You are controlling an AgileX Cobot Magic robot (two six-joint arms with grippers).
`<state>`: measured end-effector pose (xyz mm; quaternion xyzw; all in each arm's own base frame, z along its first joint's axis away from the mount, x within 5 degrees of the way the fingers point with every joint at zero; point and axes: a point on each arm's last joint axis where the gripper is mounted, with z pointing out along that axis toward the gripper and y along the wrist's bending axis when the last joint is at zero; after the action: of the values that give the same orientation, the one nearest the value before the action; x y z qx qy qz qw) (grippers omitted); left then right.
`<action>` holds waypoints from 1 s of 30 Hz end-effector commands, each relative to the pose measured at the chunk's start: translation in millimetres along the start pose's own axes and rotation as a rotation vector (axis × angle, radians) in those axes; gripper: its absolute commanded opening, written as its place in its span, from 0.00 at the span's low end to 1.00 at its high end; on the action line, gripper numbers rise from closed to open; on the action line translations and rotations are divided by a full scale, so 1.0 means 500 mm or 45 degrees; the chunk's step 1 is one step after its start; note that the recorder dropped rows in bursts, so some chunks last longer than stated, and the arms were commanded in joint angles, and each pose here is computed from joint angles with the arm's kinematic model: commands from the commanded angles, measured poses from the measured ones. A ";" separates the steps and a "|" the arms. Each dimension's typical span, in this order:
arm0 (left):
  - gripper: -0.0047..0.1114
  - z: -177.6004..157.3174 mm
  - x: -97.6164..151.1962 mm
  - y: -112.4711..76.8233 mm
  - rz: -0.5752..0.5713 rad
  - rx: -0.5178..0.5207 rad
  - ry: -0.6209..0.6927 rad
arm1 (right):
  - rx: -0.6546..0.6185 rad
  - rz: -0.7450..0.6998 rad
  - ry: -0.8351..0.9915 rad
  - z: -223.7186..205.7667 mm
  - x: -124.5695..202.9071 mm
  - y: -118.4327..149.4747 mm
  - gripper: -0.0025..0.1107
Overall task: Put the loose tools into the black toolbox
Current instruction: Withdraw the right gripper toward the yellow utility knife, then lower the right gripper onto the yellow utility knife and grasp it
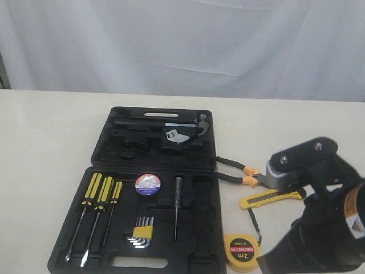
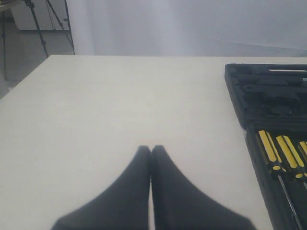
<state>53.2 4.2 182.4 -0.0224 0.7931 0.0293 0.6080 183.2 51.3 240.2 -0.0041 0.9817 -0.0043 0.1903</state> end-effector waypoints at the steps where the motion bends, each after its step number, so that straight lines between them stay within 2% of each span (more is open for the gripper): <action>1: 0.04 0.000 0.000 -0.001 -0.014 0.009 -0.009 | -0.052 0.012 -0.092 0.057 0.017 0.004 0.02; 7: 0.04 0.000 0.000 -0.001 -0.014 0.009 -0.009 | -0.088 0.007 -0.131 0.090 -0.018 0.023 0.02; 15: 0.04 0.000 0.000 -0.001 -0.014 0.009 -0.009 | -0.028 -0.086 -0.106 0.124 -0.073 0.036 0.02; 24: 0.04 0.000 0.000 -0.001 -0.014 0.009 -0.009 | 0.056 0.033 -0.054 0.147 -0.101 -0.041 0.02; 30: 0.04 0.000 0.000 -0.001 -0.014 0.009 -0.009 | 0.110 0.176 -0.067 0.148 -0.116 -0.103 0.02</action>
<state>53.2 4.2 182.4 -0.0224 0.7931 0.0293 0.6080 260.8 11.8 191.8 0.0513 0.9746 -0.0287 0.2159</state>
